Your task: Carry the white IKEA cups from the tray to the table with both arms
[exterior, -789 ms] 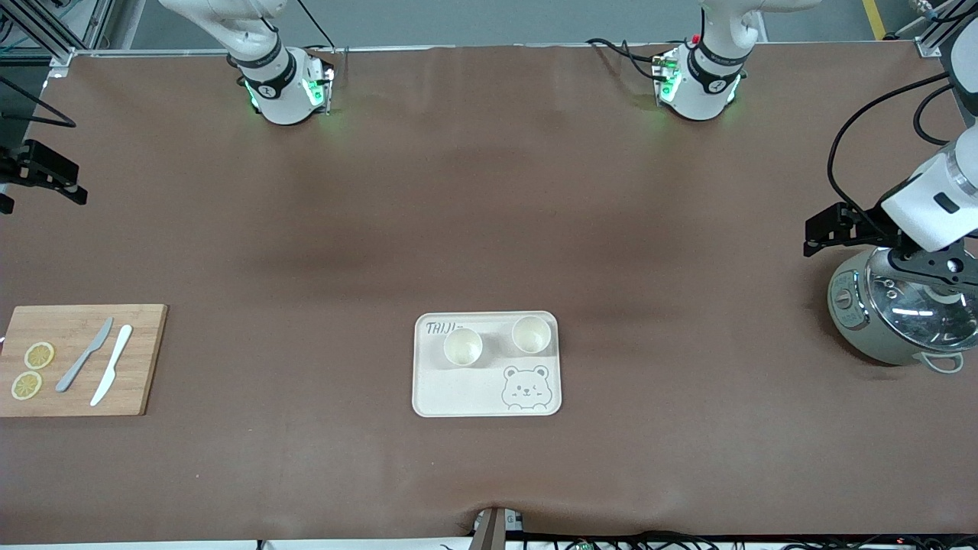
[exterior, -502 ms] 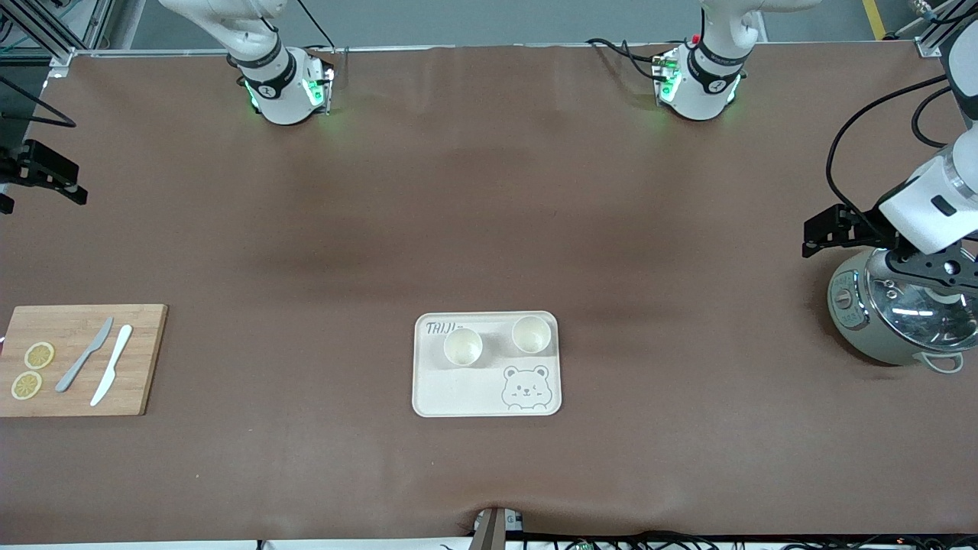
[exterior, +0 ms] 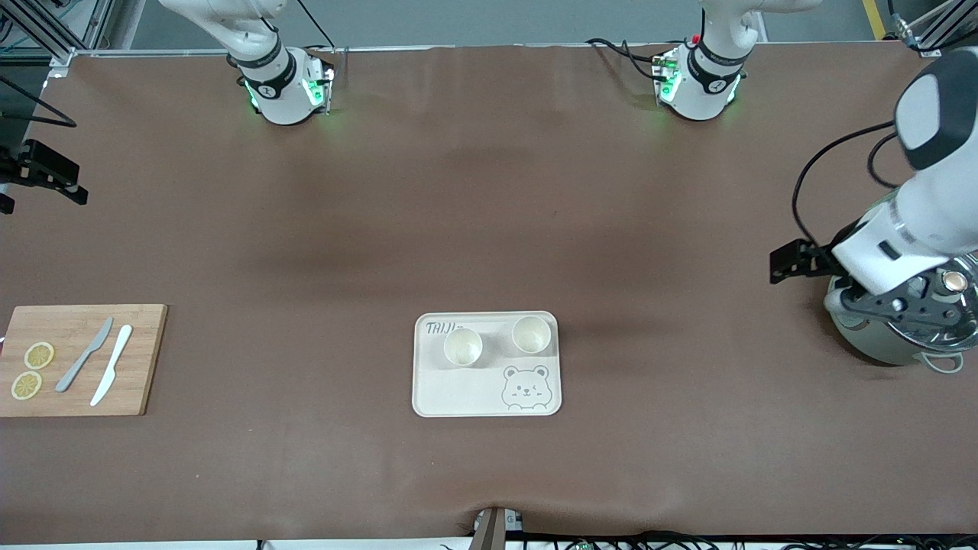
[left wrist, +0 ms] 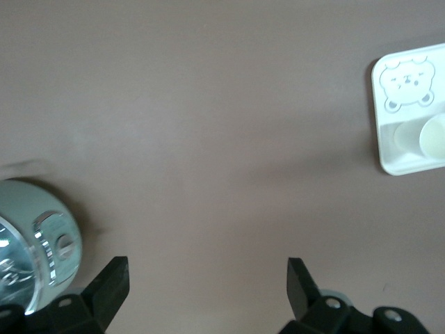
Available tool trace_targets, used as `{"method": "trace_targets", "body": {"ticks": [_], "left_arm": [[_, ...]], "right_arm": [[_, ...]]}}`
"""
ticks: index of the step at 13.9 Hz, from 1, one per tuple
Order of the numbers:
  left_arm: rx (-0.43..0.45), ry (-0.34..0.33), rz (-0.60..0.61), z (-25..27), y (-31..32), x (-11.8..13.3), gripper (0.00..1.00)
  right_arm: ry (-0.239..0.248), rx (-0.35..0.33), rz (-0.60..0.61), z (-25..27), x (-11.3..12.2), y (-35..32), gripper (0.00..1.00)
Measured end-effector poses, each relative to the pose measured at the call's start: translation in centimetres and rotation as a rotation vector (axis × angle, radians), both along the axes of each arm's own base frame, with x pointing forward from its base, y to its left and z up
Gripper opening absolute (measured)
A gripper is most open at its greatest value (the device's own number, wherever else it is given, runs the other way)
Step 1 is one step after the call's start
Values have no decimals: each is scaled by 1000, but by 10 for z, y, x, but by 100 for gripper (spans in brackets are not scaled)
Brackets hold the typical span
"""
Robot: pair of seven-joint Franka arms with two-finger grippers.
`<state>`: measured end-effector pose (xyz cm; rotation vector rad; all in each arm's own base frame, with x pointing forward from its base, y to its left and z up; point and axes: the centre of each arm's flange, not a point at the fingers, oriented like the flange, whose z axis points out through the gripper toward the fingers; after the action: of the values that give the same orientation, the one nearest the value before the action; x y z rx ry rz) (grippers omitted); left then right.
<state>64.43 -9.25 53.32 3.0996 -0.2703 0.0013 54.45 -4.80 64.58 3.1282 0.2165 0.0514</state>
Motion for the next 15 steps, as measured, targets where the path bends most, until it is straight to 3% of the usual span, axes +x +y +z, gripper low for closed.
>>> {"method": "trace_targets", "body": {"ticks": [6, 12, 15], "left_arm": [[14, 61, 83, -73, -120, 19, 100], [2, 31, 187, -136, -208, 16, 100], [12, 49, 246, -168, -234, 10, 100]], "right_arm": [[10, 1, 0, -5, 3, 0, 100], [13, 1, 1, -5, 3, 0, 100], [31, 6, 7, -7, 1, 4, 100]]}}
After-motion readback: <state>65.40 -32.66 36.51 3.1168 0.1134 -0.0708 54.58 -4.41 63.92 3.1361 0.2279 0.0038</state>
